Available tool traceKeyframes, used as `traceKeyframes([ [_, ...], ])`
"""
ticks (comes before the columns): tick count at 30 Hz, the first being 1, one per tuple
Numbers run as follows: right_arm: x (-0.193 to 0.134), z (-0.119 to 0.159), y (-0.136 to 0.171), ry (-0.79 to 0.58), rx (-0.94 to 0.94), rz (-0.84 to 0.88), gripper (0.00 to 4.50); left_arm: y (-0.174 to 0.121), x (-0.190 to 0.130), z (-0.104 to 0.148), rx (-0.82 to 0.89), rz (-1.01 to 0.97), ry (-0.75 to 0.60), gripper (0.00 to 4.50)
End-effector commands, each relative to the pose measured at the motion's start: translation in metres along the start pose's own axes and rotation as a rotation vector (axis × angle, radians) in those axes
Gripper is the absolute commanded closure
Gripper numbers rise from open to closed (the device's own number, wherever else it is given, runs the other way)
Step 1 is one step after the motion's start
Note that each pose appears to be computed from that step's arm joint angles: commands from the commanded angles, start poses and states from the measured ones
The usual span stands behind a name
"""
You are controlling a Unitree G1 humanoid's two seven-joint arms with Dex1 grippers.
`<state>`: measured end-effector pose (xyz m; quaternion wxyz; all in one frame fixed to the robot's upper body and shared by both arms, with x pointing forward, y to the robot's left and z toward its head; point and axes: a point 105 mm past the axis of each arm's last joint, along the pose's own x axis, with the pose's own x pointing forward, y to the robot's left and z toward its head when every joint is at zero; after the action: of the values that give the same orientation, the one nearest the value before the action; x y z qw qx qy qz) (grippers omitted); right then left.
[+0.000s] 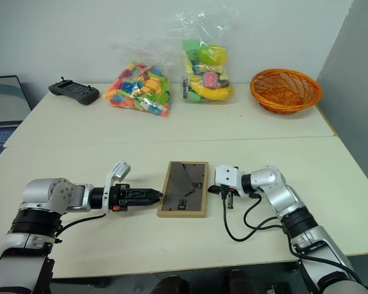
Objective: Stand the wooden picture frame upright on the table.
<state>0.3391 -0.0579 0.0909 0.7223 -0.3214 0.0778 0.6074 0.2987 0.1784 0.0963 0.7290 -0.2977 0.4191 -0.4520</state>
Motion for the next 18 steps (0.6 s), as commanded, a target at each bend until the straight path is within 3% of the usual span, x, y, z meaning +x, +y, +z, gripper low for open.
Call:
traceKeyframes([
  [1,0.005,0.018,-0.007,-0.038,-0.041,-0.011,4.50,0.003,0.016,-0.012,-0.025,-0.020,0.048,0.07],
  [11,0.008,0.019,-0.007,-0.046,-0.026,-0.021,4.50,-0.007,0.027,-0.009,0.013,-0.072,0.045,0.07],
  [13,0.006,0.016,-0.006,-0.042,-0.021,-0.025,4.50,-0.007,0.026,-0.009,0.016,-0.069,0.042,0.24],
  [18,0.003,0.015,-0.005,-0.056,0.015,-0.036,4.50,-0.006,0.027,-0.007,0.030,-0.062,0.023,1.18],
])
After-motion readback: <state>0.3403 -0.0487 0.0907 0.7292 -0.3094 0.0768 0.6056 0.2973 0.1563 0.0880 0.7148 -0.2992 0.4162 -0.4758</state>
